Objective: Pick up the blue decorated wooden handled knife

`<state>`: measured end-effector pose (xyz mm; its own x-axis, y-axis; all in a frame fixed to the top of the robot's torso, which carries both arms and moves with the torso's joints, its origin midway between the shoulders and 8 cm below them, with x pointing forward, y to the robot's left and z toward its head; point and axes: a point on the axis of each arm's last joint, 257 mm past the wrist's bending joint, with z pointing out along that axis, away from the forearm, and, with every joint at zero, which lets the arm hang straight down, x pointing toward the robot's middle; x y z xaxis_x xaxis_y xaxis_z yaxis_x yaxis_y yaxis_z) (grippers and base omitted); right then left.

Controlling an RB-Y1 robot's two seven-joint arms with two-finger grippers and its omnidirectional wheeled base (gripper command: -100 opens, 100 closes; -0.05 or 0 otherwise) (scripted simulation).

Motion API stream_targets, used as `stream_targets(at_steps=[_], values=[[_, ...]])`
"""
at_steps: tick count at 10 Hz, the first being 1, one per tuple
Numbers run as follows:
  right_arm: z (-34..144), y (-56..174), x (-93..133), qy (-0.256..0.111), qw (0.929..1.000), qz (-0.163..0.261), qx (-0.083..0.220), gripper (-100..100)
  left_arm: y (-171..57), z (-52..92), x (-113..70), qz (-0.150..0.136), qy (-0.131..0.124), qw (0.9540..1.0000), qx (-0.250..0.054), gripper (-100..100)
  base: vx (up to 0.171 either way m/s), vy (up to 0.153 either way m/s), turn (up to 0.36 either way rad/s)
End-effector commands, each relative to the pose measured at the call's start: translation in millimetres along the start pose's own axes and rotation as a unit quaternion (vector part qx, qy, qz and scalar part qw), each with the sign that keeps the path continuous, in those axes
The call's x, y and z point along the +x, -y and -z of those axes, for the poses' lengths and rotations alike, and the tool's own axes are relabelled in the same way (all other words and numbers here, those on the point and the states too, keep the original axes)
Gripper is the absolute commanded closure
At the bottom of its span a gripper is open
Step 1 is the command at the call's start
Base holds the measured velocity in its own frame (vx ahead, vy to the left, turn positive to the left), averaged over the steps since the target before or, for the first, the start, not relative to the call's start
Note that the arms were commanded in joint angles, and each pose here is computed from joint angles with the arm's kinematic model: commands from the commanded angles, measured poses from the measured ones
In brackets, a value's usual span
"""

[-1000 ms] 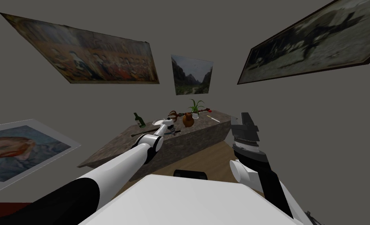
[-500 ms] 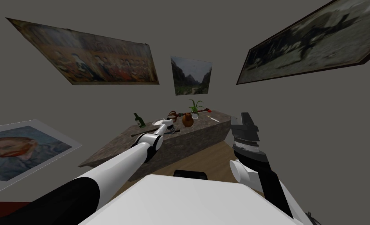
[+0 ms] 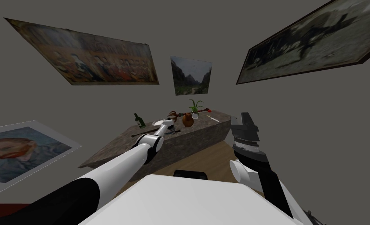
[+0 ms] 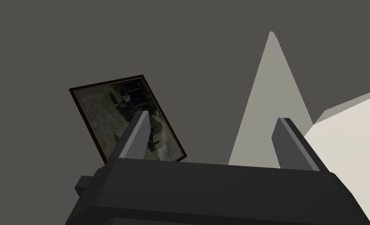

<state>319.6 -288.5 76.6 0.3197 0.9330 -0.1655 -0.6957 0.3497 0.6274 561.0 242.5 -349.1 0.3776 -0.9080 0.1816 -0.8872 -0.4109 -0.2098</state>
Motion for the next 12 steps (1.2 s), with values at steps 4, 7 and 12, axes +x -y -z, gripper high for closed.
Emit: stream_targets(at_steps=[4,7,12], values=[[0.0,0.0,0.0,0.0,1.0,0.0,0.0,0,-11.9,7.6,24.7,0.001,0.001,1.0,0.001,100,0.0,0.066,-0.019],[0.0,0.0,0.0,0.0,1.0,0.0,0.0,0,-19.4,12.1,36.6,0.005,0.001,1.0,0.001,100,0.008,0.066,-0.016],[0.0,0.0,0.0,0.0,1.0,0.0,0.0,0,-30.7,19.3,51.7,0.013,0.002,0.9999,0.003,100,0.0,0.063,-0.018]])
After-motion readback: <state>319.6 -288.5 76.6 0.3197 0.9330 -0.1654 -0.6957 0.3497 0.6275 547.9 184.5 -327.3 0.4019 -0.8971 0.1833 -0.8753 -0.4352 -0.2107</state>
